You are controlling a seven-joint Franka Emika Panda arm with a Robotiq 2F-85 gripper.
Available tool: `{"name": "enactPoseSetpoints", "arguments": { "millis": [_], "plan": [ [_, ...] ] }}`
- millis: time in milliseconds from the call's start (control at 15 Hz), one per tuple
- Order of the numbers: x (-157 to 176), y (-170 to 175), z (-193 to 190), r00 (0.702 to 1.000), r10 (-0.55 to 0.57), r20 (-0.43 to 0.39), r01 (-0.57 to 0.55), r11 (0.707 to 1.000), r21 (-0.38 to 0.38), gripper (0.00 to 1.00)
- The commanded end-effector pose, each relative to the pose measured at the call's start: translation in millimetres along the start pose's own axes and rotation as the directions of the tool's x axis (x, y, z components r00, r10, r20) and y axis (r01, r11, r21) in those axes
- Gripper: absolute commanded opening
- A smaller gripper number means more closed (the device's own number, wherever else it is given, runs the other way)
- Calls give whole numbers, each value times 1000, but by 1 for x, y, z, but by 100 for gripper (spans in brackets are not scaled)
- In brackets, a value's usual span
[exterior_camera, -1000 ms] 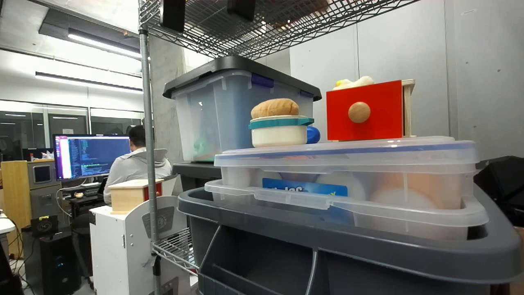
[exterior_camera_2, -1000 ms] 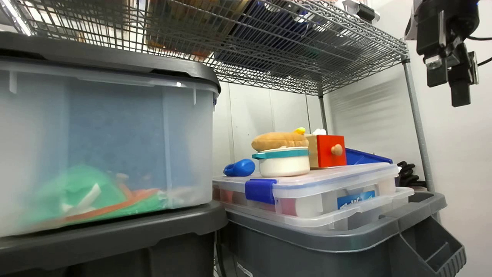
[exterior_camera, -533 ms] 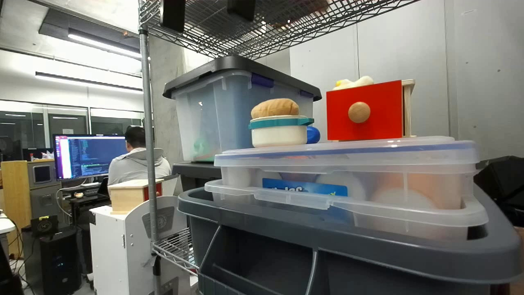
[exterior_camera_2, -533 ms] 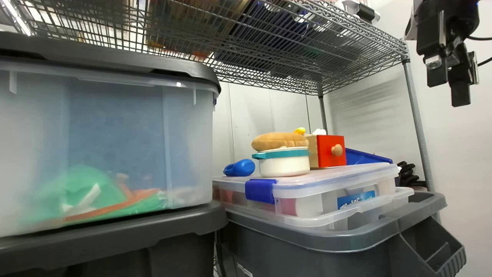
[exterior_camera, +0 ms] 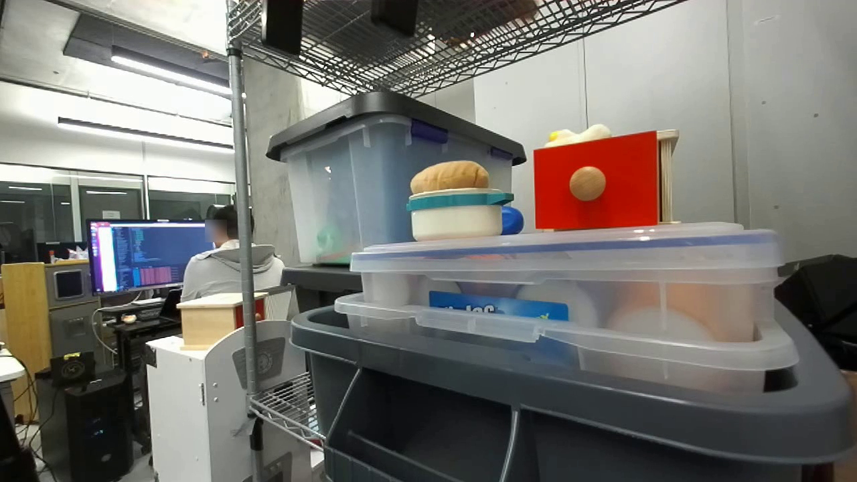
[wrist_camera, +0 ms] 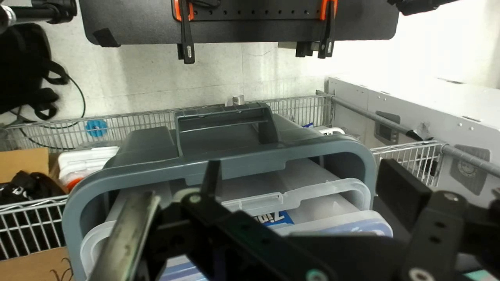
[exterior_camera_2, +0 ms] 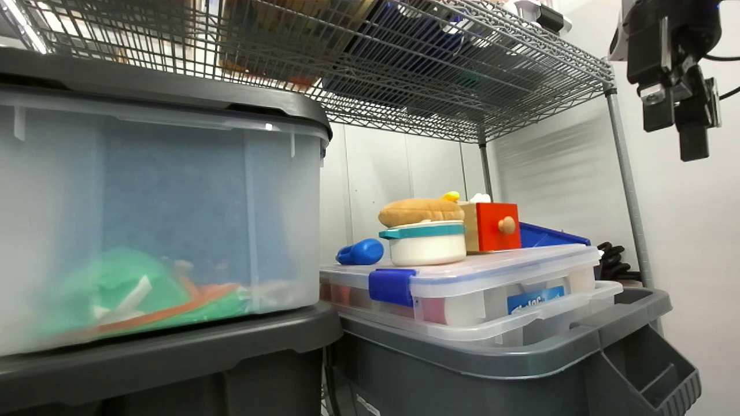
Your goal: Put the brown object in the drawer, then put in the white bowl, then put the knife in the drawer
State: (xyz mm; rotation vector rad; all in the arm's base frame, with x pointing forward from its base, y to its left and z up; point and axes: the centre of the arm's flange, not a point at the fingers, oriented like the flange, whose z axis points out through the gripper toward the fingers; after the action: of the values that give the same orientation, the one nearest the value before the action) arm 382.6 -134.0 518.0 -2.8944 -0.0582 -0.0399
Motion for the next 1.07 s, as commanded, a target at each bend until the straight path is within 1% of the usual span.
{"name": "enactPoseSetpoints", "arguments": {
  "millis": [0,133,400,533,667,800,1000],
  "plan": [
    [6,5,0,1000,0,-13,0,999,-32,100],
    [14,8,-2,999,-10,-34,8,999,-46,100],
    [34,14,-3,991,-64,-119,51,993,-108,100],
    [42,13,-4,989,-82,-123,71,993,-96,100],
    [47,12,-6,987,-99,-127,86,991,-100,100],
    [54,12,-7,976,-123,-180,96,983,-154,100],
    [64,13,-12,956,-173,-236,126,971,-203,100]
  ]
}}
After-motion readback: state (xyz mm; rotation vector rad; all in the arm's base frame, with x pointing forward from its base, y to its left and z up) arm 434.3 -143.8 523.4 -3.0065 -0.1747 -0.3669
